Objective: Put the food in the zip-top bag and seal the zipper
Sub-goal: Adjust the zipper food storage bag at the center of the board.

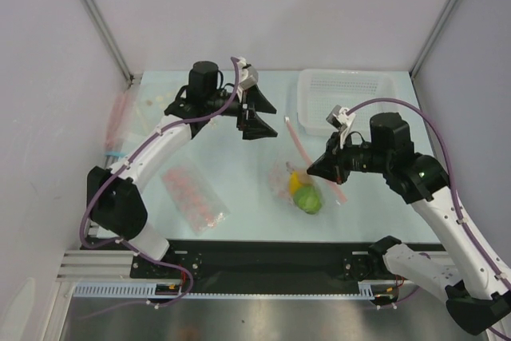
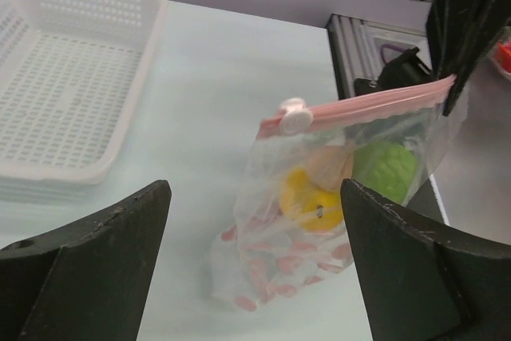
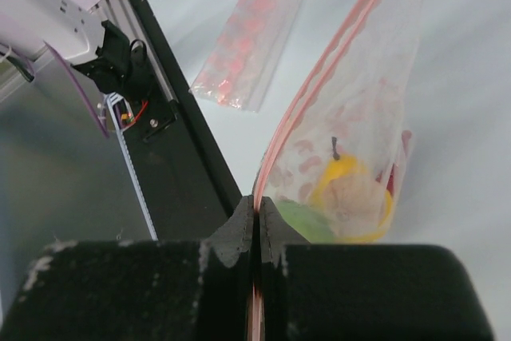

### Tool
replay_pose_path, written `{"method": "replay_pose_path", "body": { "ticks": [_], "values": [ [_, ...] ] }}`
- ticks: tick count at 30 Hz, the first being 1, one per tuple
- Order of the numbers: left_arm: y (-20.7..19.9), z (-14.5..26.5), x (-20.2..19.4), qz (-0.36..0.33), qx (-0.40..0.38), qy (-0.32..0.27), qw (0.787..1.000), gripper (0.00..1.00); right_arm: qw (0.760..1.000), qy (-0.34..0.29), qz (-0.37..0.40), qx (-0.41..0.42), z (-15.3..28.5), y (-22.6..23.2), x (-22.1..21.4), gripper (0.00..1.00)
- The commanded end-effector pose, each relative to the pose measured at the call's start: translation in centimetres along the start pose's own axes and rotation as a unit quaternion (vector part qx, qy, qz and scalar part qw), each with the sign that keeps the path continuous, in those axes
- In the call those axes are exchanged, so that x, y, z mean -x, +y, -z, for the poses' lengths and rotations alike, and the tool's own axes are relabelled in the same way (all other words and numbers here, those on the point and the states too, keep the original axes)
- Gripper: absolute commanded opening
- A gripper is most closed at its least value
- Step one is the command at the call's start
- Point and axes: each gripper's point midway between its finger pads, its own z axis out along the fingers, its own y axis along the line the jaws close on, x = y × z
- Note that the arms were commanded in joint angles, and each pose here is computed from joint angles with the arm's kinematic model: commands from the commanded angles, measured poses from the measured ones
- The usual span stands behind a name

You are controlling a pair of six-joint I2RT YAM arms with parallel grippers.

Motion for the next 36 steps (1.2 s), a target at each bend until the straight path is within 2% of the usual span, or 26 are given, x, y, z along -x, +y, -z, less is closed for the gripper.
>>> {"method": "replay_pose_path", "body": {
  "ticks": [1,9,12,15,16,19,22,25,26,29,30,33,34,36],
  "values": [
    [-3.0,0.4,2.0,-0.057,-0.084,-0.015,0.995,0.92,0.998,-0.021,0.052,0.027,0.5,1.4,2.0,0.00],
    [-4.3,0.8,0.5,-0.068,-0.103,-0.004,0.992,0.91,0.995,-0.031,0.070,0.061,0.4,2.6,2.6,0.00],
    [-5.0,0.8,0.6,-0.067,-0.122,-0.007,0.990,0.86,0.995,-0.029,0.073,0.066,0.2,2.6,2.6,0.00],
    [-5.4,0.8,0.7,-0.070,-0.130,-0.010,0.989,0.69,0.995,-0.031,0.078,0.062,0.1,2.4,2.9,0.00],
    [-5.4,0.8,0.8,-0.071,-0.130,-0.010,0.989,0.55,0.995,-0.031,0.078,0.060,0.1,2.4,2.9,0.00],
    [-5.5,0.7,0.7,-0.068,-0.132,-0.009,0.989,0.36,0.995,-0.033,0.081,0.056,0.0,2.2,2.9,0.00],
    [-6.1,0.5,0.8,-0.064,-0.141,-0.009,0.988,0.32,0.995,-0.028,0.080,0.058,-0.2,2.1,2.6,0.00],
    [-6.0,0.1,0.6,-0.066,-0.133,-0.005,0.989,0.43,0.995,-0.032,0.082,0.057,-0.2,2.0,2.8,0.00],
    [-6.0,0.0,0.6,-0.068,-0.134,-0.006,0.989,0.43,0.995,-0.032,0.082,0.055,-0.2,1.9,2.8,0.00],
    [-6.1,-0.1,0.9,-0.066,-0.136,-0.008,0.988,0.30,0.995,-0.030,0.083,0.049,-0.3,1.7,2.7,0.00],
    [-6.1,-0.1,1.0,-0.066,-0.136,-0.008,0.988,0.20,0.995,-0.028,0.082,0.045,-0.3,1.5,2.6,0.00],
    [-5.9,0.0,1.1,-0.068,-0.129,-0.005,0.989,0.00,0.997,-0.025,0.072,0.031,-0.6,0.8,2.3,0.01],
    [-5.8,-0.1,1.0,-0.066,-0.125,-0.003,0.990,0.00,0.997,-0.024,0.069,0.027,-0.7,0.6,2.1,0.04],
    [-5.7,-0.2,0.7,-0.059,-0.122,0.002,0.991,0.00,0.997,-0.031,0.068,0.026,-0.8,0.5,2.3,0.16]
  ]
}}
